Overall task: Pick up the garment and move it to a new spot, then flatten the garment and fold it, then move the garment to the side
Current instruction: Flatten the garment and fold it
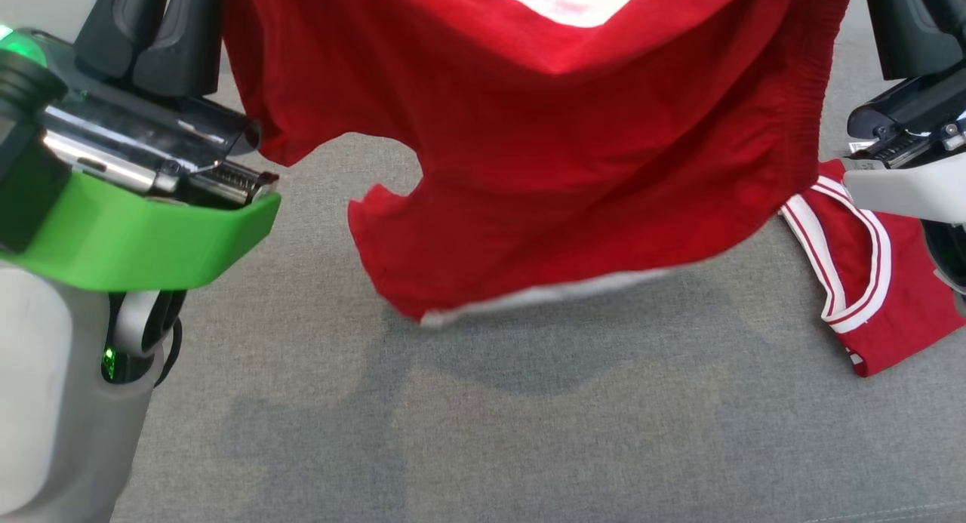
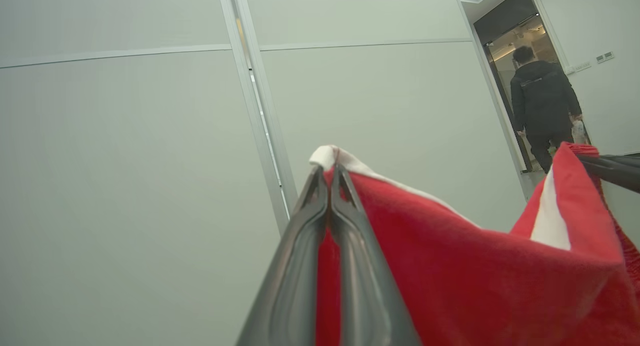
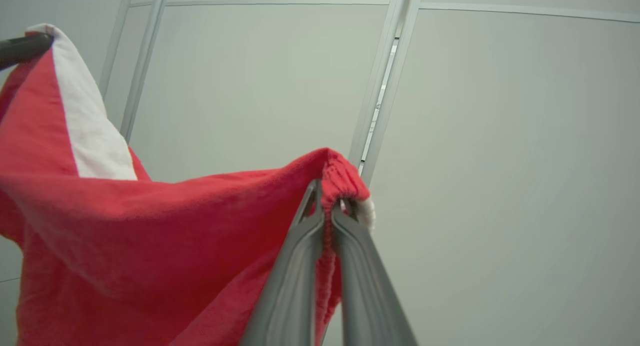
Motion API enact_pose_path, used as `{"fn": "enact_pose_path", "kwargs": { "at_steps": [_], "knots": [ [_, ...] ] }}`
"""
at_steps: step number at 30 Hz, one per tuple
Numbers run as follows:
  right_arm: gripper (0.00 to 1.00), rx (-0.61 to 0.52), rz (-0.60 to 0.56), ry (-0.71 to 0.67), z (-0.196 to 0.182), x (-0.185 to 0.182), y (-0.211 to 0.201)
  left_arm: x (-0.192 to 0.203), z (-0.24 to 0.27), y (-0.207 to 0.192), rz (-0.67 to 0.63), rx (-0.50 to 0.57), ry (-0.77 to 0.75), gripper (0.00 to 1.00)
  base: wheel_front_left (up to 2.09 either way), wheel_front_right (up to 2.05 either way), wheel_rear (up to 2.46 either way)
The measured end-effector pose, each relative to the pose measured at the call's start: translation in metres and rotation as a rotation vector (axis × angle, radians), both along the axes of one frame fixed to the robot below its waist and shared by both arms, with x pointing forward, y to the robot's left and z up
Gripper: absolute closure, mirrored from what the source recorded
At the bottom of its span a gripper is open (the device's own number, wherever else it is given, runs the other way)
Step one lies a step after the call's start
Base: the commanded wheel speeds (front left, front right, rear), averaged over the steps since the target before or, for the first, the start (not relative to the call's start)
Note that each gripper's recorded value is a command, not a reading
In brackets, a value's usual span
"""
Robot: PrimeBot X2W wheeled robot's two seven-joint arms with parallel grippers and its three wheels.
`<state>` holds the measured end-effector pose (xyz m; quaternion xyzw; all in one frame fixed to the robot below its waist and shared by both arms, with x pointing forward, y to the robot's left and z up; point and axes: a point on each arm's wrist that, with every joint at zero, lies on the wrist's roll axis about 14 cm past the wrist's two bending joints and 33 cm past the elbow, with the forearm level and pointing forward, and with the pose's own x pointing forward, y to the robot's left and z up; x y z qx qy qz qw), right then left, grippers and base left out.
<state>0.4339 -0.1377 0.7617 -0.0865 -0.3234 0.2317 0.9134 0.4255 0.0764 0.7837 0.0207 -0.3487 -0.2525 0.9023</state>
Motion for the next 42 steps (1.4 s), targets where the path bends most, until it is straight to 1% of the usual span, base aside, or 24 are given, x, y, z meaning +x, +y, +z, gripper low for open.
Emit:
{"fn": "enact_pose_path", "kwargs": {
  "at_steps": [3, 5, 6, 11, 17, 21, 24, 26, 30, 33, 35, 38, 39, 42],
  "knots": [
    [1.00, 0.004, -0.004, 0.034, -0.006, 0.004, 0.000, 0.006, 0.000, -0.004, -0.007, 0.005, 0.004, 1.00, 0.00, 0.00, 0.00],
    [1.00, -0.005, -0.013, 0.076, -0.016, 0.013, -0.001, 0.014, -0.002, -0.008, -0.015, 0.006, 0.020, 1.00, 0.00, 0.00, 0.00],
    [1.00, 0.003, -0.013, 0.112, -0.022, 0.025, -0.002, 0.025, -0.006, -0.012, -0.026, 0.009, 0.034, 1.00, 0.00, 0.00, 0.00],
    [1.00, 0.010, -0.026, 0.167, -0.030, 0.067, -0.003, 0.064, -0.007, -0.022, -0.046, 0.011, 0.053, 1.00, 0.00, 0.00, 0.00],
    [1.00, 0.034, -0.007, 0.180, -0.025, 0.122, 0.014, 0.123, -0.005, -0.022, -0.011, 0.004, 0.068, 1.00, 0.00, 0.00, 0.00],
    [1.00, 0.069, -0.018, 0.206, -0.029, 0.155, 0.025, 0.163, -0.020, -0.016, 0.047, 0.024, 0.142, 1.00, 0.00, 0.00, 0.00],
    [1.00, 0.102, -0.047, 0.245, -0.034, 0.172, 0.028, 0.187, -0.041, -0.012, 0.089, 0.033, 0.240, 1.00, 0.00, 0.00, 0.00],
    [1.00, 0.140, -0.068, 0.282, -0.039, 0.180, 0.027, 0.199, -0.059, -0.008, 0.100, -0.007, 0.325, 1.00, 0.00, 0.00, 0.00],
    [1.00, 0.144, -0.080, 0.353, -0.058, 0.190, 0.037, 0.213, -0.091, -0.009, 0.123, -0.009, 0.442, 1.00, 0.00, 0.00, 0.00],
    [1.00, 0.116, -0.070, 0.392, -0.076, 0.196, 0.048, 0.220, -0.105, -0.013, 0.112, -0.035, 0.481, 1.00, 0.00, 0.00, 0.00],
    [1.00, 0.102, -0.058, 0.432, -0.095, 0.200, 0.053, 0.224, -0.126, -0.014, 0.108, -0.053, 0.531, 1.00, 0.00, 0.00, 0.00],
    [1.00, 0.106, -0.020, 0.520, -0.138, 0.198, 0.062, 0.220, -0.178, -0.017, 0.089, -0.111, 0.650, 1.00, 0.00, 0.00, 0.00],
    [1.00, 0.085, -0.007, 0.552, -0.157, 0.194, 0.064, 0.217, -0.198, -0.015, 0.090, -0.115, 0.686, 1.00, 0.00, 0.00, 0.00],
    [1.00, 0.102, 0.032, 0.641, -0.202, 0.181, 0.063, 0.200, -0.254, -0.007, 0.100, -0.143, 0.794, 1.00, 0.00, 0.00, 0.00]
  ]
}}
